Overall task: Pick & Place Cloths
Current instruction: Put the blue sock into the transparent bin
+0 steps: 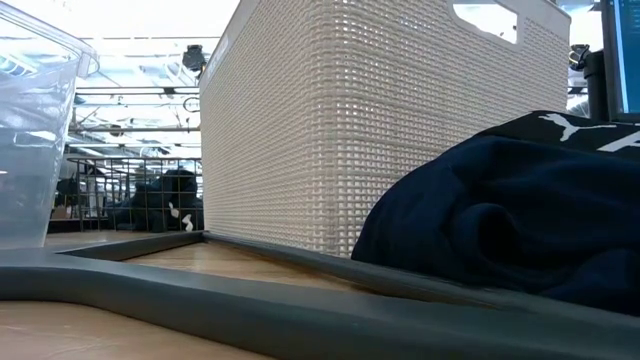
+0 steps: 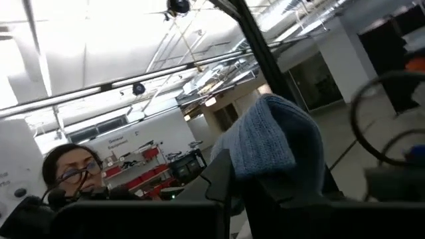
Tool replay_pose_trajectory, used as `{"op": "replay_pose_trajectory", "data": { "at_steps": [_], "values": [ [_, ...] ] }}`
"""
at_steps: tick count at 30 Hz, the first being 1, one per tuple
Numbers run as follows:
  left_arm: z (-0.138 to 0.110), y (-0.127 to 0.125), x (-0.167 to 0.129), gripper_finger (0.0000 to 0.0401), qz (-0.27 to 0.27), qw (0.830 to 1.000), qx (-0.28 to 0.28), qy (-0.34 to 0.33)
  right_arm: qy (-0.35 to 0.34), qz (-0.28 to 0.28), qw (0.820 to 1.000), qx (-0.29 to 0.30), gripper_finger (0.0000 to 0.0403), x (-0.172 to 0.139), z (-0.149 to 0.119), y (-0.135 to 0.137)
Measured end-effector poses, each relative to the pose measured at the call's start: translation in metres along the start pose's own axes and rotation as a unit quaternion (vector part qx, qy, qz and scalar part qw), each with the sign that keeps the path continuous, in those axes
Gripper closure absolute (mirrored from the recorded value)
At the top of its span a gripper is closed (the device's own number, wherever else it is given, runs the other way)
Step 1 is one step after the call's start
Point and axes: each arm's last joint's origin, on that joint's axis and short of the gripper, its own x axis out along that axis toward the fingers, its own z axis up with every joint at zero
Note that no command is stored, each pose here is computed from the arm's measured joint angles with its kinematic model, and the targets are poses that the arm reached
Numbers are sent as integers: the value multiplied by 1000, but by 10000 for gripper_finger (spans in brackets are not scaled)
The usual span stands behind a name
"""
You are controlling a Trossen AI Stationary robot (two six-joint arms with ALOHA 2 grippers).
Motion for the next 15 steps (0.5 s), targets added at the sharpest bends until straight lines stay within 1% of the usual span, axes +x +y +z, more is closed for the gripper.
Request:
{"op": "replay_pose_trajectory", "data": {
  "at_steps": [6,10,13,15],
  "values": [
    [9,-24,-1,399,-50,999,0,-21,4,-31,999,30,360,-11,5,-11],
    [22,-43,-6,399,-73,996,19,-42,28,-51,997,58,341,-17,3,-19],
    [33,-56,-11,399,-72,994,44,-65,54,-57,994,75,329,-18,-1,-22],
    [43,-67,-16,399,-70,993,60,-77,77,-50,992,85,324,-16,-6,-22]
  ]
}}
